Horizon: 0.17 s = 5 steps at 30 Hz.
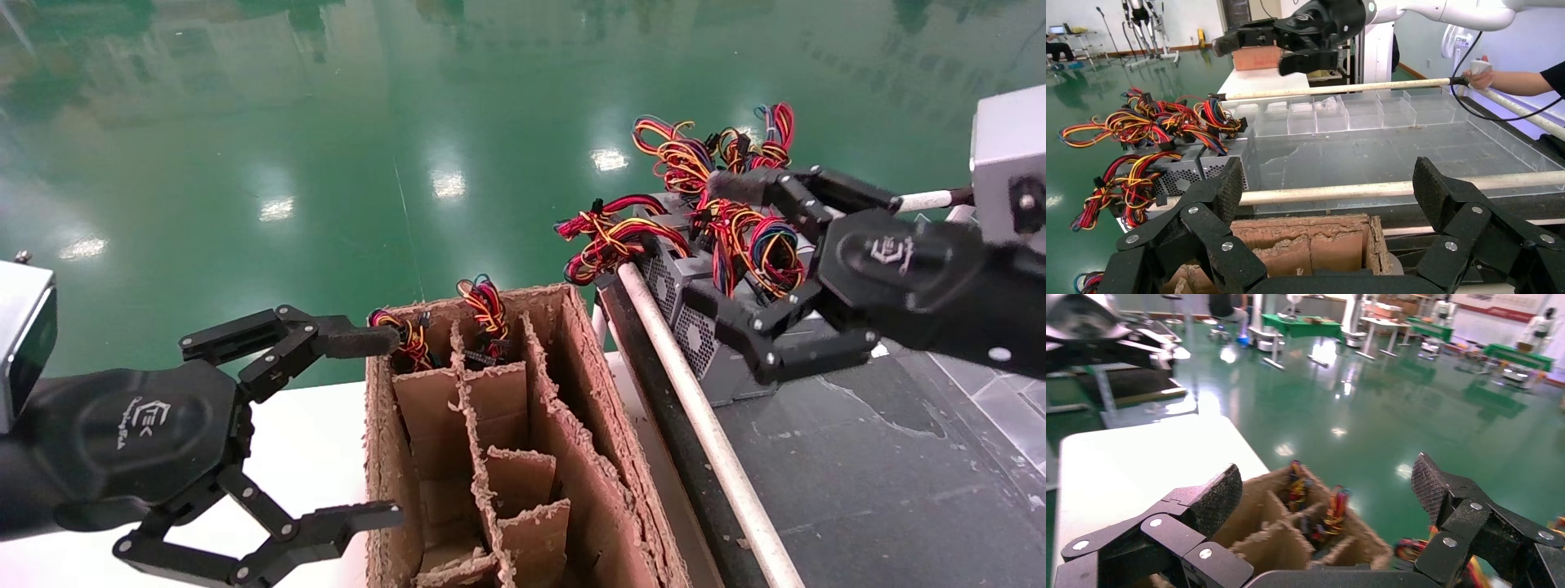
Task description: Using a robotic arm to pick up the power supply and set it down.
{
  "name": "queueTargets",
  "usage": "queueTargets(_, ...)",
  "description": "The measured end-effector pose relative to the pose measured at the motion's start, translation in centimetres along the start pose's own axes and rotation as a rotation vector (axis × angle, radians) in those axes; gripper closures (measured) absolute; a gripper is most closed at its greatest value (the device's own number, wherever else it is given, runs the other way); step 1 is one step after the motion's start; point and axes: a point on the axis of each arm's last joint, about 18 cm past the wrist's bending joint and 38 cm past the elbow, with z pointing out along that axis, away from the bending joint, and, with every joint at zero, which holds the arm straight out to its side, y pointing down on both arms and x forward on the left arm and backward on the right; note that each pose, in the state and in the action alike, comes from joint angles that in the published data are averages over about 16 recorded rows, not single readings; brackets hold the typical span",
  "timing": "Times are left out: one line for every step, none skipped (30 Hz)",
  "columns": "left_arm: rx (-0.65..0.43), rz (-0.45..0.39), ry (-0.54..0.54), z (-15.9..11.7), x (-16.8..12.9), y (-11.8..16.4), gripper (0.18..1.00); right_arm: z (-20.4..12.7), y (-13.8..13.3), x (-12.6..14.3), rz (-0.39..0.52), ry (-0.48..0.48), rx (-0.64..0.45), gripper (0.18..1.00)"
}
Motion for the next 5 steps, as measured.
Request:
queueTargets(0.000,0.000,0.000,0.00,0.00,0.00,0.183,0.03,0.00,-0.14,0.001,-0.006,0.002,0.178)
queueTargets(0.000,0.000,0.000,0.00,0.00,0.00,0.183,0.06,0.01,-0.28,0.003,-0.011,0.003,0.178)
queueTargets(0.000,0.000,0.000,0.00,0.00,0.00,0.183,0.08,0.01,-0.43,0.004,-0.017,0.005,0.178)
queueTargets(0.000,0.000,0.000,0.00,0.00,0.00,0.183,0.11,0.02,-0.57,0.006,-0.023,0.007,0.178)
queueTargets(0.000,0.000,0.000,0.00,0.00,0.00,0.183,0.13,0.02,-0.71,0.007,-0.029,0.008,0.178)
